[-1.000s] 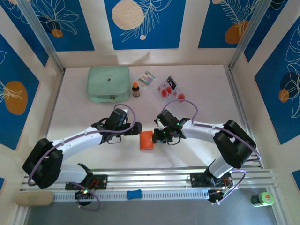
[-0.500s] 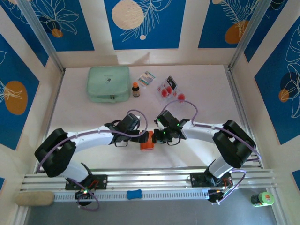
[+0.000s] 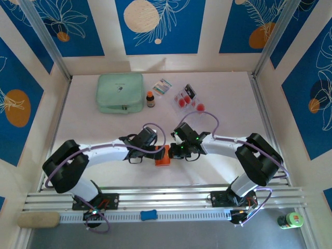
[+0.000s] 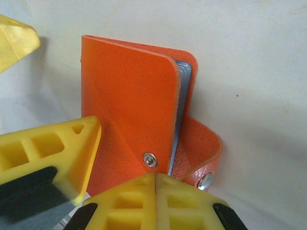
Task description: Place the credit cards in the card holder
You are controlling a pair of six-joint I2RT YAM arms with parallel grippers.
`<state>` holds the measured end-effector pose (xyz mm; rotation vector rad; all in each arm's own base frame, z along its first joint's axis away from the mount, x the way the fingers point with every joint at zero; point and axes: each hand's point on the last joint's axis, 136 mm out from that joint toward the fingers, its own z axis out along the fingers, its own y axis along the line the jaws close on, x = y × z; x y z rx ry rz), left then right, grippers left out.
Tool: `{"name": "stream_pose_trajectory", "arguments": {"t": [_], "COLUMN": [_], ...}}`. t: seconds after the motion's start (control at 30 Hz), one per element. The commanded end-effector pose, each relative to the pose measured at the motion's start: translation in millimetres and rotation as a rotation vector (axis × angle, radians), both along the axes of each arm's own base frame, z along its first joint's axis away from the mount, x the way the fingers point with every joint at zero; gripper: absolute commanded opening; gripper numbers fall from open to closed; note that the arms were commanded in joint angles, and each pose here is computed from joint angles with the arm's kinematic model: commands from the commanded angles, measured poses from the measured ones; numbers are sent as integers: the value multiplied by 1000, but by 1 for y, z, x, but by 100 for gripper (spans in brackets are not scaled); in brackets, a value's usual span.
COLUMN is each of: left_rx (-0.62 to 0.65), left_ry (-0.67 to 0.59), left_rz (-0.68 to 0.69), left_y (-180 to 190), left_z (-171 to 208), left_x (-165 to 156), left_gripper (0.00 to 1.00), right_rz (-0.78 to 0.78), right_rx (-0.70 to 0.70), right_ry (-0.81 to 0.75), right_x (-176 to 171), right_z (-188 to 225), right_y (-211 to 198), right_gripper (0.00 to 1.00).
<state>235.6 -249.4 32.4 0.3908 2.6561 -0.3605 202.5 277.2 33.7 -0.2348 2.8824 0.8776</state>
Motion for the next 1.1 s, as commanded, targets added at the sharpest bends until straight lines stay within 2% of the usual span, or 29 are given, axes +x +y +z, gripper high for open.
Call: {"name": "stream_pose_trajectory", "arguments": {"t": [0.0,0.17,0.3,0.37,0.43,0.5,0.63,0.97,1.07], "left_rx": [83,168,239,259,268,272,269,262,261], "left_ry": [13,5,-14,-22,-29,-34,-40,-49,-52], "left_rz": [-31,-55,-68,-75,-78,-78,-78,-75,-75], "left_y": [11,18,24,26,27,28,28,28,28], "left_z": [-14,-19,-19,-19,-19,-18,-18,-18,-17], "left_x": [-9,-12,-12,-13,-13,-13,-14,-15,-15], "left_gripper": [100,100,100,100,100,100,100,100,100], "right_rz": [-10,-48,-64,-58,-47,-38,-22,9,8], "right_rx": [-2,0,-23,-33,-39,-42,-58,-103,-133], "right_ry": [19,-30,-24,-12,-5,2,2,4,9], "right_x": [-2,6,10,9,9,8,8,12,13], "right_z": [6,28,30,27,26,25,24,17,12], "right_y": [-5,-18,-30,-33,-32,-30,-24,-10,-12], "right_gripper": [1,1,2,7,20,29,36,37,33]}}
